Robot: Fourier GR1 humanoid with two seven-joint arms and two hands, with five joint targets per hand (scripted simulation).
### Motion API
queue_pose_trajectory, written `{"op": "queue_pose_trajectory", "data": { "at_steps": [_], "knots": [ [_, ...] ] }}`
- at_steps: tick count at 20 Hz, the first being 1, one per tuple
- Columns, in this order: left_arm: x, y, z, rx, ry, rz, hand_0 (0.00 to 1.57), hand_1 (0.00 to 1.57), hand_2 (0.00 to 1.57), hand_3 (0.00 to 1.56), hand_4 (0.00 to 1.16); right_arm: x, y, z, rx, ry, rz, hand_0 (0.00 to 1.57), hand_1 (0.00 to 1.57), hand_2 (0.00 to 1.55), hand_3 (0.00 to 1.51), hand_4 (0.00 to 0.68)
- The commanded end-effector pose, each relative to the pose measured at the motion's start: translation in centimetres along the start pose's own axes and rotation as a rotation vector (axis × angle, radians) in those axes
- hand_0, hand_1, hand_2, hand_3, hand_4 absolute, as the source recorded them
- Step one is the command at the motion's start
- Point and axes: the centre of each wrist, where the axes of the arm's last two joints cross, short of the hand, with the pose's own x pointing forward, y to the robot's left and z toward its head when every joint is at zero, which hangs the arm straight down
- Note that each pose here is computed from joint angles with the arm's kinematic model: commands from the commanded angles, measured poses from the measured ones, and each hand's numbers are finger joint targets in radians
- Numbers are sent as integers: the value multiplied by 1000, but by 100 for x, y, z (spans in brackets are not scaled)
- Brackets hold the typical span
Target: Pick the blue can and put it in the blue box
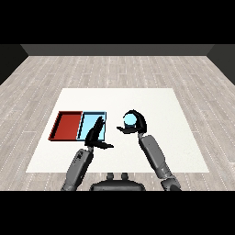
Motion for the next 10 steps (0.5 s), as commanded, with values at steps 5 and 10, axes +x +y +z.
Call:
{"op": "queue_pose_trajectory", "data": {
  "at_steps": [5,10],
  "knots": [
    [-66,-210,-235,-11,5,-74,0,0,0,0,0,2,116,-79,66,-16,9,1436,1436,1454,1427,614],
    [-181,-276,-324,-15,25,-59,0,0,0,0,0,116,141,-88,91,-33,-13,1420,1420,1458,1426,615]
  ]
}}
